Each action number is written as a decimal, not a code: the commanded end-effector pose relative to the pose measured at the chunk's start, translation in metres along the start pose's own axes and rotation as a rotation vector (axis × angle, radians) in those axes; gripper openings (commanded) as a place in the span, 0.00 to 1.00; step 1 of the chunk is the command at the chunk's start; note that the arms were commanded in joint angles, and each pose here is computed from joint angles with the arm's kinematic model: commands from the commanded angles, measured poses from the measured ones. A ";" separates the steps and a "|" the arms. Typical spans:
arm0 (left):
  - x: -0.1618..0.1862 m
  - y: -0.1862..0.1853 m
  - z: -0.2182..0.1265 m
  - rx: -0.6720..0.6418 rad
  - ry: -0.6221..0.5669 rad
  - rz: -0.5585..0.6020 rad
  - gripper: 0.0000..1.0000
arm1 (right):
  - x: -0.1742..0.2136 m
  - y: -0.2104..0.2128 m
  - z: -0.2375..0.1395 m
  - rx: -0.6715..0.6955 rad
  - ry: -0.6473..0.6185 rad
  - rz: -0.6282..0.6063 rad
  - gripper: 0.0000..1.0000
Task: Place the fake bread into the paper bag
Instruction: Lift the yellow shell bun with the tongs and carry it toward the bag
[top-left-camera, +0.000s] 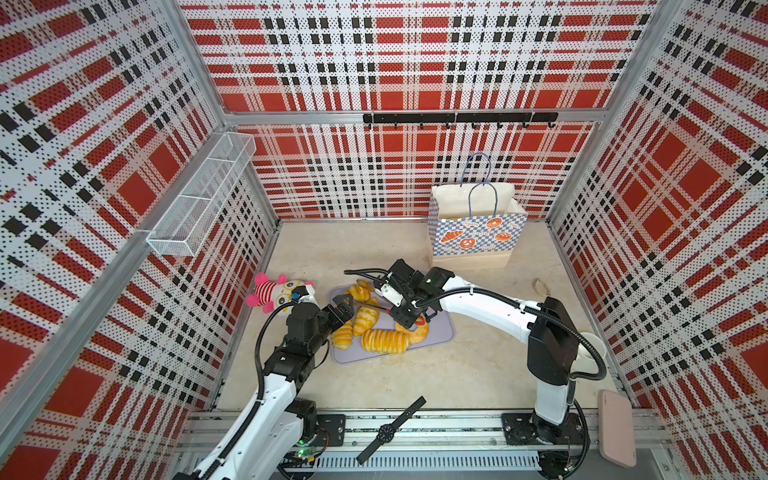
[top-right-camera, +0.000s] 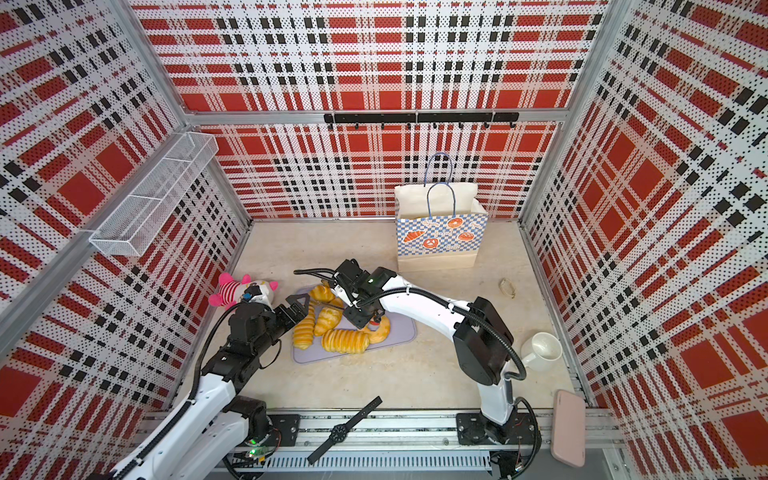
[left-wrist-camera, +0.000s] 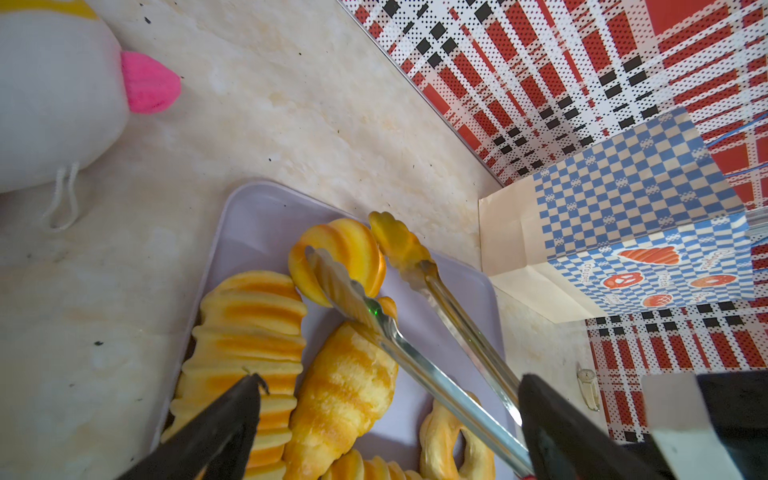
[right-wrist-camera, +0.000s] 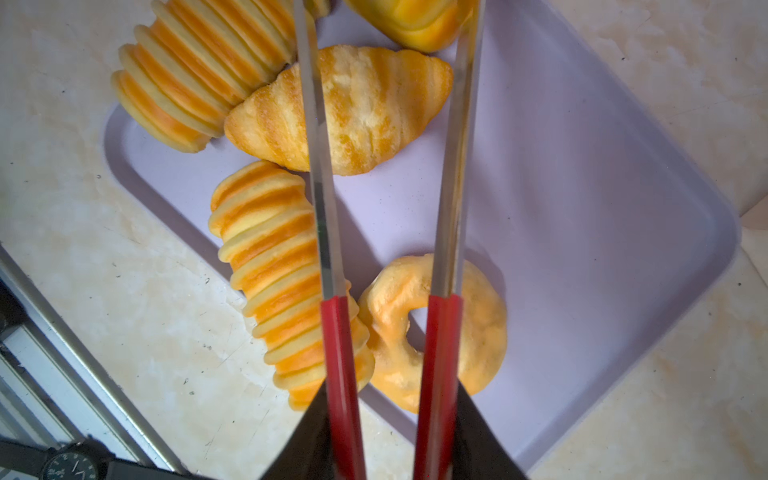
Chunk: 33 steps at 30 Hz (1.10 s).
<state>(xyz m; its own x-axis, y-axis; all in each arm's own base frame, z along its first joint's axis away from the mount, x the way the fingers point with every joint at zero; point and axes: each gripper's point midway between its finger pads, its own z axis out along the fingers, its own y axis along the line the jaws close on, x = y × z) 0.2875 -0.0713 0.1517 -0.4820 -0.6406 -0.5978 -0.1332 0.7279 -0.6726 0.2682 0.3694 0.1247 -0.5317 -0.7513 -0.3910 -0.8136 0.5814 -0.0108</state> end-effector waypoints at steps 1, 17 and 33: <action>-0.002 -0.003 -0.001 0.015 -0.007 0.008 0.98 | -0.005 -0.008 0.002 0.035 0.001 0.003 0.34; 0.003 -0.018 0.001 0.076 0.017 0.059 0.98 | 0.002 -0.012 -0.043 0.046 -0.202 0.097 0.25; -0.002 -0.132 -0.026 0.466 -0.078 0.116 0.98 | 0.023 -0.035 -0.187 0.112 -0.671 0.230 0.24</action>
<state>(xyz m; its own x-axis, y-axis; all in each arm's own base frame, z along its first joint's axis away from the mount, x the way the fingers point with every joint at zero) 0.2787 -0.1501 0.2087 -0.4857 -0.5531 -0.6769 0.2220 0.6709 -0.7075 0.2312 0.2811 0.2473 -0.4653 -0.4057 -0.7867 -0.6903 0.7226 0.0357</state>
